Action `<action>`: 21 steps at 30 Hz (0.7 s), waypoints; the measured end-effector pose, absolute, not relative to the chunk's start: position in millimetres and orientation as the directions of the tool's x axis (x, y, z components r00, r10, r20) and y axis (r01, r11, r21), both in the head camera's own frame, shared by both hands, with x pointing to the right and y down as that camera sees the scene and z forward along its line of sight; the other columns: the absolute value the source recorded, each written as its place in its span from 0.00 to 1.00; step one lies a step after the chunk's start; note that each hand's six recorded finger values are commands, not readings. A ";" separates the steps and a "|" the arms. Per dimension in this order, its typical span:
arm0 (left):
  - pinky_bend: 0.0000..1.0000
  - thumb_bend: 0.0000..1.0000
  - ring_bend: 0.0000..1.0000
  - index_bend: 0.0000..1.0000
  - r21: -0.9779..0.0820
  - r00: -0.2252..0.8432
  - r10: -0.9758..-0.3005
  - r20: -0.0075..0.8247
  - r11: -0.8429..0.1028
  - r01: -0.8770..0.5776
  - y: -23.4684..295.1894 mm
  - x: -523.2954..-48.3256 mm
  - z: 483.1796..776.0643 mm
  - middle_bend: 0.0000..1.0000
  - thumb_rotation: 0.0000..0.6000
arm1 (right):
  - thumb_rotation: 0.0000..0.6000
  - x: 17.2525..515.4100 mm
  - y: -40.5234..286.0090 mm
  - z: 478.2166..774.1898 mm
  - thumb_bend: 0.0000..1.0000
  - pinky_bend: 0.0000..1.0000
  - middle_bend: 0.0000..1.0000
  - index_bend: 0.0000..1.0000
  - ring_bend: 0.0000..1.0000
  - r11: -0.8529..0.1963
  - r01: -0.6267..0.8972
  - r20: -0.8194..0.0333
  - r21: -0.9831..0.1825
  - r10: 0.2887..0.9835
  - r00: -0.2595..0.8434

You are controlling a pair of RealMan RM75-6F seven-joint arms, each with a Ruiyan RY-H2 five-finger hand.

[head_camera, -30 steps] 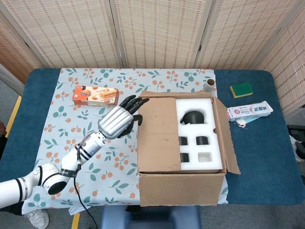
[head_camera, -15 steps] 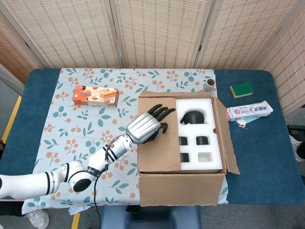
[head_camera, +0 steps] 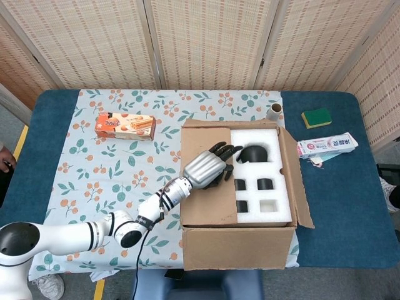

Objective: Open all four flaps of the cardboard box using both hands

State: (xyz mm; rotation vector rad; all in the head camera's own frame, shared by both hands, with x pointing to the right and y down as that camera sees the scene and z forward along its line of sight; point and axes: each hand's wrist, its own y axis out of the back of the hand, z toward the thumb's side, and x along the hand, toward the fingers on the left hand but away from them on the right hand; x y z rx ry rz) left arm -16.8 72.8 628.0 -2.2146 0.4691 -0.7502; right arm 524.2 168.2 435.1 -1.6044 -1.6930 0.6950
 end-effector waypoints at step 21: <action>0.00 1.00 0.00 0.54 -0.709 0.759 -0.508 0.407 -0.699 -0.088 79.1 4.6 645.9 0.00 1.00 | 1.00 527.3 173.1 437.8 0.20 0.00 0.00 0.36 0.00 0.025 0.614 0.066 -0.789 0.997 0.045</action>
